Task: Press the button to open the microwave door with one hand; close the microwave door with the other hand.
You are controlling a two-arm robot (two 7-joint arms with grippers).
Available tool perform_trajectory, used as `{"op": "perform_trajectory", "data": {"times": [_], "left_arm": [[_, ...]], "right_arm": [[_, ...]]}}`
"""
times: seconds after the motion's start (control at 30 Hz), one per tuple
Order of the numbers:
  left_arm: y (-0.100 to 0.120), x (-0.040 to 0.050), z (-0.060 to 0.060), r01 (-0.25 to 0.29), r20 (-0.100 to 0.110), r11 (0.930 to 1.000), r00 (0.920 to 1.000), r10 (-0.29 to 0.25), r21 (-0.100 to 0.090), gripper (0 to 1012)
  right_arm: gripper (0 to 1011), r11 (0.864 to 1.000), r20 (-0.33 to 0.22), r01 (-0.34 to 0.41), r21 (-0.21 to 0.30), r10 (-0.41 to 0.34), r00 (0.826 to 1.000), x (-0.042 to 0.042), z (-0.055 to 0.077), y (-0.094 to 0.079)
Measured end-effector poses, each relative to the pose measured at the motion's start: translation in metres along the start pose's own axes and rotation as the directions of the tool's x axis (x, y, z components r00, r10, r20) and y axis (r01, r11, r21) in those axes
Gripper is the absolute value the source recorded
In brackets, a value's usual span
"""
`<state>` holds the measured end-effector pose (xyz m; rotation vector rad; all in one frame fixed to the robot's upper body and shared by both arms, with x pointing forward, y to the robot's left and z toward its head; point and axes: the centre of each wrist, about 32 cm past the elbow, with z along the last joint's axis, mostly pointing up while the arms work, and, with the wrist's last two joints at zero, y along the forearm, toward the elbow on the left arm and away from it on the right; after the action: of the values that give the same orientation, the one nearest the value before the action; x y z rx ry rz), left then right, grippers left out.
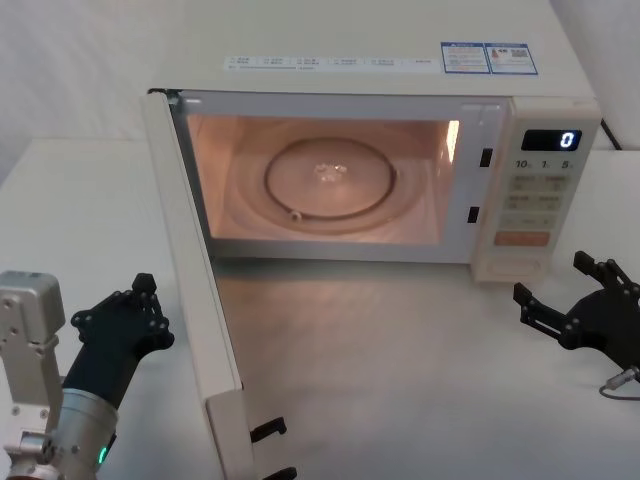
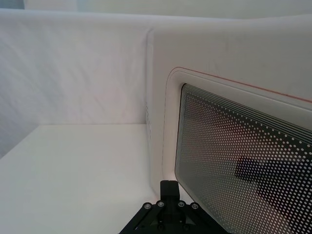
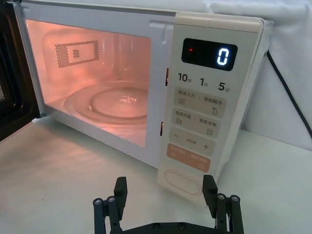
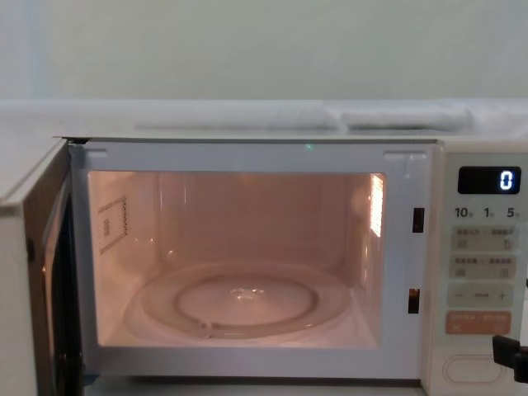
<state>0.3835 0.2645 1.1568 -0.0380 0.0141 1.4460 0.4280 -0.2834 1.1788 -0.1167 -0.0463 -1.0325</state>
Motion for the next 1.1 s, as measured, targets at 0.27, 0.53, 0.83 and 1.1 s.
{"op": "perform_trajectory", "data": {"times": [0.27,0.53,0.83,1.1], "left_arm": [[0.0000,0.0000,0.0000,0.000,0.000,1.0000,1.0000,0.000,0.000,0],[0.0000,0.0000,0.0000,0.000,0.000,1.0000,1.0000,0.000,0.000,0],[-0.0003,0.0007,0.0000,0.011,-0.001,0.9999,0.9999,-0.011,0.004,0],[0.0044,0.0084,0.0054,0.056,-0.024,0.9984,0.9982,-0.055,0.005,0]], "right_arm": [[1000,1.000,0.000,0.000,0.000,0.000,1.000,0.0000,0.0000,0.0000],[1000,1.000,0.000,0.000,0.000,0.000,1.000,0.0000,0.0000,0.0000],[1000,1.000,0.000,0.000,0.000,0.000,1.000,0.0000,0.0000,0.0000],[1000,1.000,0.000,0.000,0.000,0.000,1.000,0.0000,0.0000,0.0000]]}}
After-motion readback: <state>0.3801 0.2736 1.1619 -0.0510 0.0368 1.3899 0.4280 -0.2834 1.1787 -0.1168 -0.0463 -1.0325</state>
